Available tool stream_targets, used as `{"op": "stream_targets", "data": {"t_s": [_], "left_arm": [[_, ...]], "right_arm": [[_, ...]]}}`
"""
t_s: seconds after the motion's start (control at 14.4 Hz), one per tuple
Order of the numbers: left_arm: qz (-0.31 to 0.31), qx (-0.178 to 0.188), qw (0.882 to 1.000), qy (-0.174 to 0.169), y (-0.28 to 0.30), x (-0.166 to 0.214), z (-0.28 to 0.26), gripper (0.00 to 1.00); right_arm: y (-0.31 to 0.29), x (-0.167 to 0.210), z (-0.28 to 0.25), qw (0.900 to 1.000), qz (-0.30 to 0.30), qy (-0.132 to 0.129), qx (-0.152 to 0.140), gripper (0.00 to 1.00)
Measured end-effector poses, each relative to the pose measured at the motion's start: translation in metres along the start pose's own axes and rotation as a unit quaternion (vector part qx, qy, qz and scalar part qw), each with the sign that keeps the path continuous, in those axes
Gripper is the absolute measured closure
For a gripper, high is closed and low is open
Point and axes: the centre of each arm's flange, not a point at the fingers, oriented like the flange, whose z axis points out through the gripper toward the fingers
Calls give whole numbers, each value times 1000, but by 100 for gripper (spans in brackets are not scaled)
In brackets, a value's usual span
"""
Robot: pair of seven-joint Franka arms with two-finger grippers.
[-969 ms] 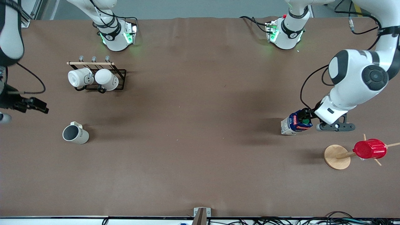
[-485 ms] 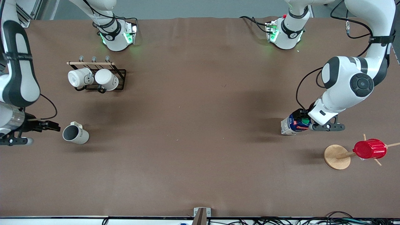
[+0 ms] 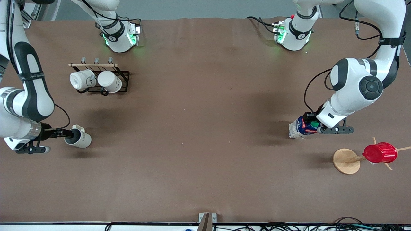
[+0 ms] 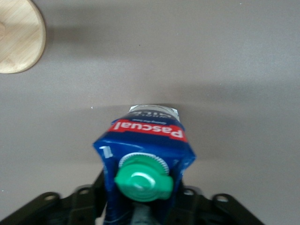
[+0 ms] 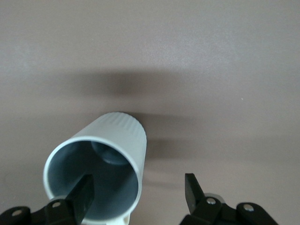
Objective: Place cup and milk on table
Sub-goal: 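Grasp the white mug rim with the right gripper and lift it, then carry the mug and carton toward the table middle with both grippers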
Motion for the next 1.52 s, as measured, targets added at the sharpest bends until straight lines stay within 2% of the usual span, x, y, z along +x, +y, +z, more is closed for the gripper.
{"op": "stream_targets", "data": {"t_s": [0.07,0.21,0.28,0.55,0.69,0.97,1.11,1.32,1.52], "left_arm": [[2,0,1000,1,1,0,-2,59],[3,0,1000,1,1,0,-5,59],[3,0,1000,1,1,0,-5,60],[5,1,1000,-3,3,1,-10,61],[9,1,1000,-14,7,1,-15,61],[18,-1,1000,-5,19,12,-38,61],[18,-1,1000,5,20,17,-48,61],[19,-1,1000,3,22,20,-58,61],[23,-2,1000,-2,34,23,-73,61]], "right_arm": [[1,1,10,1000,0,1,1,18],[1,1,24,1000,0,0,2,22],[0,0,29,1000,0,-1,2,29],[-4,-2,35,1000,-3,-4,4,75],[-4,-2,36,1000,-3,-4,5,95],[-17,-1,30,1000,-12,-14,9,96],[-41,0,5,999,-10,-29,11,96],[-130,-1,-42,999,24,-45,-1,96],[-259,-9,-50,996,74,-50,-21,96]]}}
